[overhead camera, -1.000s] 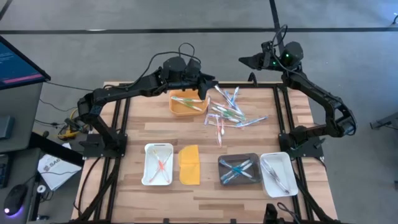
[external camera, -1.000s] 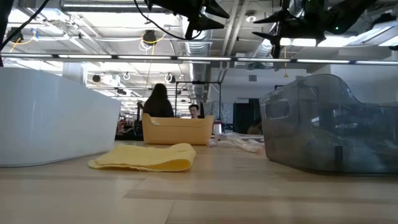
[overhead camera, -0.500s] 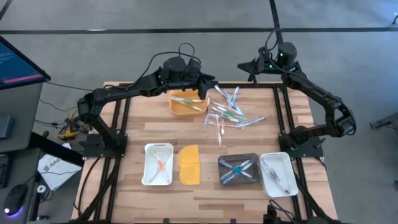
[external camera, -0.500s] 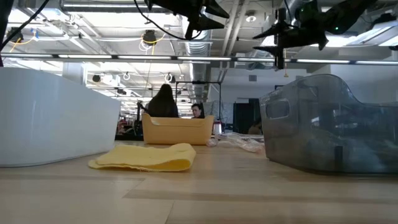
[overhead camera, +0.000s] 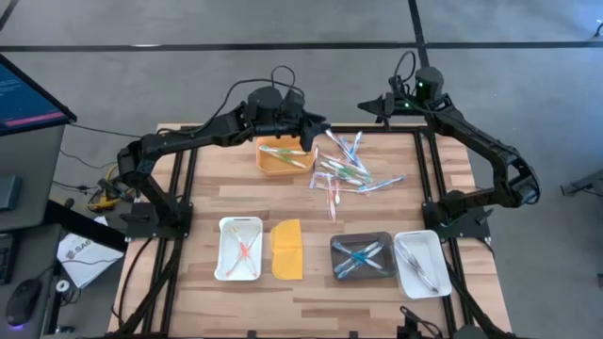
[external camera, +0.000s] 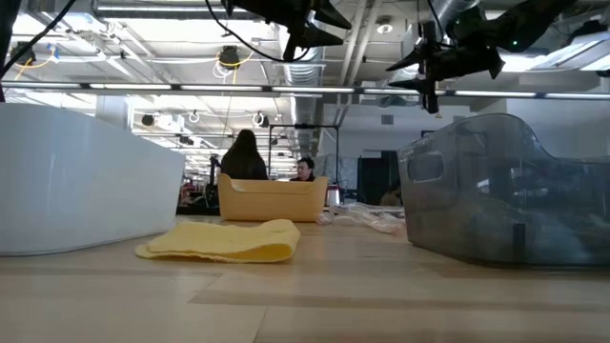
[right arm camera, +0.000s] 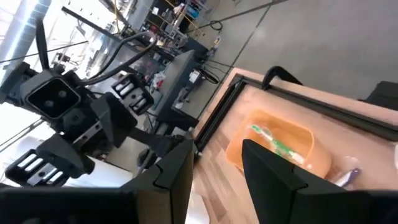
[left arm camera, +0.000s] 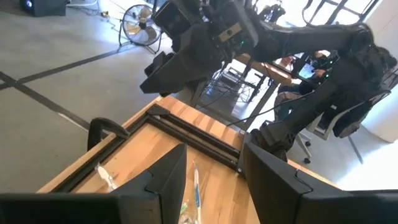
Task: Pick & Place Toothbrushes
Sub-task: Put the orange toothbrush into the left white bin
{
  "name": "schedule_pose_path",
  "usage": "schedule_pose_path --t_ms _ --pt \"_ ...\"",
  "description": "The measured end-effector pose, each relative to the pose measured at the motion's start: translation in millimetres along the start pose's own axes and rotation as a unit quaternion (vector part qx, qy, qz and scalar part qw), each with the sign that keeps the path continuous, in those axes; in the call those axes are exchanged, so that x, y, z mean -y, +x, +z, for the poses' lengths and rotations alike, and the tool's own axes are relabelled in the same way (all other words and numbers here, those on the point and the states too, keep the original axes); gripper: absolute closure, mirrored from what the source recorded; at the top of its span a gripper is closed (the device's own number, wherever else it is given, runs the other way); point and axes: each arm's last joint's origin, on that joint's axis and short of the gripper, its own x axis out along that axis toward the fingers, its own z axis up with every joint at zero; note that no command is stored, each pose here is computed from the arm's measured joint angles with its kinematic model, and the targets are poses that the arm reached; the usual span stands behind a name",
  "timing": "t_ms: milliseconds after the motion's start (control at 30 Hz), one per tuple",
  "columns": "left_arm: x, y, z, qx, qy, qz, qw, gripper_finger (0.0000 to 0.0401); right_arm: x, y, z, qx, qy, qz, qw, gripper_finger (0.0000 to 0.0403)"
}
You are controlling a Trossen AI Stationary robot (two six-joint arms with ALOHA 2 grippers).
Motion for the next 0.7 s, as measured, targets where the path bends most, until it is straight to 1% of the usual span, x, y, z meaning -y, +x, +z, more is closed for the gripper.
schedule_pose_path --t_ms 700 --pt "0.2 0.1 -1.2 -0.005 0.003 0.001 1.000 0.0247 -2.7 2.9 -1.2 -0.002 -0.006 0.006 1.000 0.0269"
